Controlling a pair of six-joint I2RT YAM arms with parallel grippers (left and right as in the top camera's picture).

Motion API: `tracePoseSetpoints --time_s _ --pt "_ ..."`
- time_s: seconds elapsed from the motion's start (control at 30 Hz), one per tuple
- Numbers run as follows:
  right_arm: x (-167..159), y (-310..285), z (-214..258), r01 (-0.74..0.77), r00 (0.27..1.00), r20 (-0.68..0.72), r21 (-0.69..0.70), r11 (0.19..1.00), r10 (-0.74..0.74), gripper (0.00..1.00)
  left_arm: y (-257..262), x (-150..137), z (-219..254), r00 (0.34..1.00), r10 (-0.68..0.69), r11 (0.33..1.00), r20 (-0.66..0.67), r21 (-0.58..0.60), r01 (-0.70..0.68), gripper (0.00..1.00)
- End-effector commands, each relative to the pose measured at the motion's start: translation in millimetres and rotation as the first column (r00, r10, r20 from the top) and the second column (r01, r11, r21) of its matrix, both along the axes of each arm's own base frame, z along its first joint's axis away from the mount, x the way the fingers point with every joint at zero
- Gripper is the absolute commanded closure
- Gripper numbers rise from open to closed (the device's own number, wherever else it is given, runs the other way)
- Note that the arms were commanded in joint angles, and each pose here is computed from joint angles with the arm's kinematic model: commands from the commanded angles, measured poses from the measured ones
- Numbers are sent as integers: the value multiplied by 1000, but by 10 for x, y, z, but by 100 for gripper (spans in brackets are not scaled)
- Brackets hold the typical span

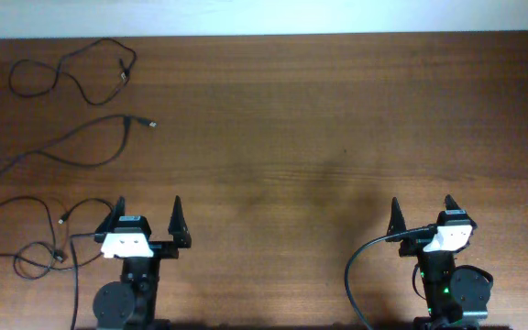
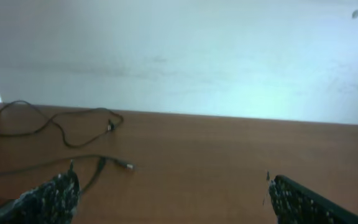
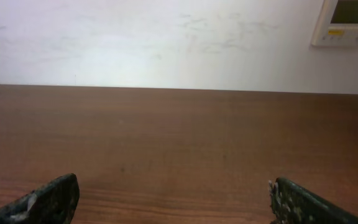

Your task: Untangle cables

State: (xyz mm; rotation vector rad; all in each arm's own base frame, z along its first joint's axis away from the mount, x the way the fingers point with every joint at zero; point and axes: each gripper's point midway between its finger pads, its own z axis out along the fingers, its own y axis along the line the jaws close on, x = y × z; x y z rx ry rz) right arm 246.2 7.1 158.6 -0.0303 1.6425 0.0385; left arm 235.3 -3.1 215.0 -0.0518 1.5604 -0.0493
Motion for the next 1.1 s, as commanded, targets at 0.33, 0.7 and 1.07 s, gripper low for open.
tracePoseSetpoints --time_s 0.33,0.7,1.07 --pt "-2 5 -26 0 1000 -5 0 1000 0 1 80 101 -149 995 34 992 90 118 -45 1" --pt "-2 5 -26 0 1000 -5 0 1000 0 2 136 104 -584 995 56 996 -87 71 -49 1" --pt "-2 5 -26 0 1000 -5 0 1000 0 2 132 104 -591 995 52 999 -90 -6 -53 1"
